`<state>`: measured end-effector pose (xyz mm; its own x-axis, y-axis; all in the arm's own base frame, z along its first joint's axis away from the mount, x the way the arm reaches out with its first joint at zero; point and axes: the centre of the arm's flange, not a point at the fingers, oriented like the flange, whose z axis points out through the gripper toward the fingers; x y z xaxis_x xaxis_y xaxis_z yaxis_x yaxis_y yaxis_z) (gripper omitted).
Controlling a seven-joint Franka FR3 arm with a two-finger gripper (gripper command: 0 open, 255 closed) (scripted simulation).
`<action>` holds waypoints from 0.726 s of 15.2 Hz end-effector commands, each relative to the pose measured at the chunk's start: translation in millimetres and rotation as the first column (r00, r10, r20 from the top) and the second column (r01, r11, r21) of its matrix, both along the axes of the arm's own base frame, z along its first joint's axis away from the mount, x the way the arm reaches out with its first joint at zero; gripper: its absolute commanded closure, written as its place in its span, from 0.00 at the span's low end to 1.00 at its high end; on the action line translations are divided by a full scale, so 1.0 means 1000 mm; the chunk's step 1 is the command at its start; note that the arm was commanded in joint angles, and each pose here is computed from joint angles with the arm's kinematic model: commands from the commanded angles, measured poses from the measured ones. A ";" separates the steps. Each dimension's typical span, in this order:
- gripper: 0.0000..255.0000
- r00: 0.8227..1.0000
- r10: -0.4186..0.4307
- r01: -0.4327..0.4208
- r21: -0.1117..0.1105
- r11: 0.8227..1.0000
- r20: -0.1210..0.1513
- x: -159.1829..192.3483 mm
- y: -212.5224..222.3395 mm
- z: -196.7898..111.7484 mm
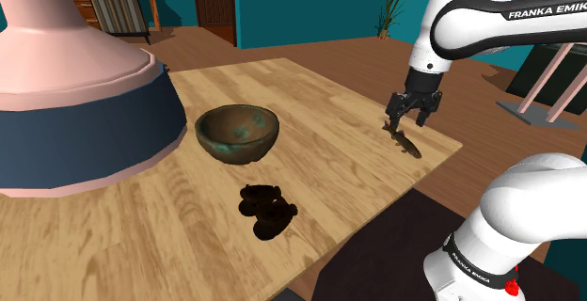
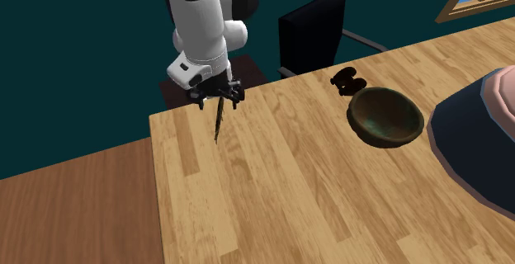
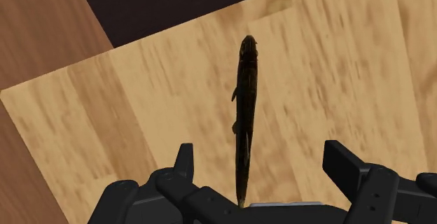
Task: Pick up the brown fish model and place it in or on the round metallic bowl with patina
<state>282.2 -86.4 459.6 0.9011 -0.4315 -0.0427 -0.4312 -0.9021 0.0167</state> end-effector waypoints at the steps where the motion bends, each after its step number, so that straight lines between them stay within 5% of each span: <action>1: 0.00 1.000 -0.030 0.030 -0.008 1.000 0.000 -0.001 -0.002 -0.013; 11: 0.00 1.000 -0.030 0.030 -0.008 1.000 0.000 -0.002 -0.002 -0.047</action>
<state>279.8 -88.8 412.5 0.8876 -0.4590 -0.0391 -0.4584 -0.8884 0.0238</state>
